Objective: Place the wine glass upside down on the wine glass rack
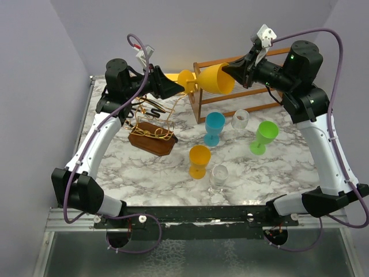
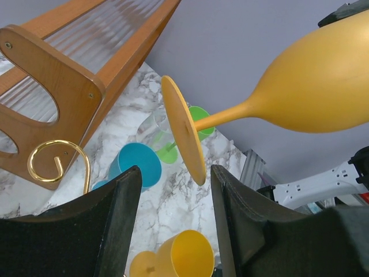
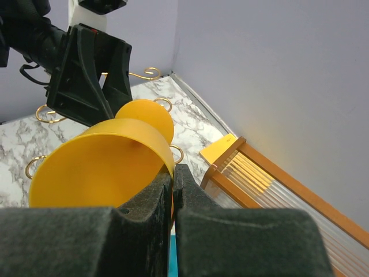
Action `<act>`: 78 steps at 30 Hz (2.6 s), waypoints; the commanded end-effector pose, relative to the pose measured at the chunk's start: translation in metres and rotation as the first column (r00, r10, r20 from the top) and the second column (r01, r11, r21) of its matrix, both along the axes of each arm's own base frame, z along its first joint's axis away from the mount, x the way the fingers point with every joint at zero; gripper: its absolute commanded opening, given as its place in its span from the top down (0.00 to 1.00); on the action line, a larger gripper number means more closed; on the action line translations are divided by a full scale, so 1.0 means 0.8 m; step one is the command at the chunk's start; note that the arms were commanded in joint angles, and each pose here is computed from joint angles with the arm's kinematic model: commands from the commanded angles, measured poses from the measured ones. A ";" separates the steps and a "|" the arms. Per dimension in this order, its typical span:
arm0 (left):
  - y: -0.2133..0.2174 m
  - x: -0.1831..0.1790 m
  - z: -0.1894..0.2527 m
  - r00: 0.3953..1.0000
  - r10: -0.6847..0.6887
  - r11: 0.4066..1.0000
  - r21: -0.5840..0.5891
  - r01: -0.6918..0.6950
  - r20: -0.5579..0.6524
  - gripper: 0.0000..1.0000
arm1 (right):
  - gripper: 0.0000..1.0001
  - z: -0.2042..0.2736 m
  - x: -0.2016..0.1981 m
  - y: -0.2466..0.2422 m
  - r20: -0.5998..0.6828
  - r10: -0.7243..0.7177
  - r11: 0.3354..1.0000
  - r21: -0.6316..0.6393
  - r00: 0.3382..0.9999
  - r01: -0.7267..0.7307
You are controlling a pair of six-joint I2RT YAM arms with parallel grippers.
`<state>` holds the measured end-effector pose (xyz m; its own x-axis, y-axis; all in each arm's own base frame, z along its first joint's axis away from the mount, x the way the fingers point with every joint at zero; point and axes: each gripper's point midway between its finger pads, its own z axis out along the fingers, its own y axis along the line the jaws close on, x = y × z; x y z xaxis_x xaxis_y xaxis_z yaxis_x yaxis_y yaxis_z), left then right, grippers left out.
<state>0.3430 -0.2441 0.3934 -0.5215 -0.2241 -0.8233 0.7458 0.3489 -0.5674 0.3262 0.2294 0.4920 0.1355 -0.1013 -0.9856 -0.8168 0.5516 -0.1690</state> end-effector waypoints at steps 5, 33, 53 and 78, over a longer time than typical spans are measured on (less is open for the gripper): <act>-0.012 0.003 0.001 0.999 -0.033 0.999 0.007 0.033 0.028 0.57 | 0.98 0.010 -0.007 0.003 0.036 0.021 1.000 0.020 0.999 -0.022; 0.021 0.018 0.010 0.989 0.099 0.990 0.085 -0.108 0.107 1.00 | 0.43 -0.028 0.008 -0.009 0.041 -0.048 0.998 -0.041 0.998 0.050; 0.308 0.040 0.097 0.488 0.681 0.437 0.232 -0.869 0.546 1.00 | 0.01 -0.092 0.001 -0.009 0.061 0.032 0.978 -0.210 0.998 -0.018; 0.514 0.074 0.135 0.129 0.273 -0.521 0.259 -0.813 0.953 1.00 | 0.01 -0.185 -0.062 0.016 -0.061 0.293 0.935 -0.190 0.954 -0.299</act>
<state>0.4083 0.1456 0.4834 -0.2631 0.5574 -0.7874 -0.4483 0.6521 0.6114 0.2818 0.2390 0.3413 0.1297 -0.2729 -0.9533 -0.9399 0.2723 -0.2059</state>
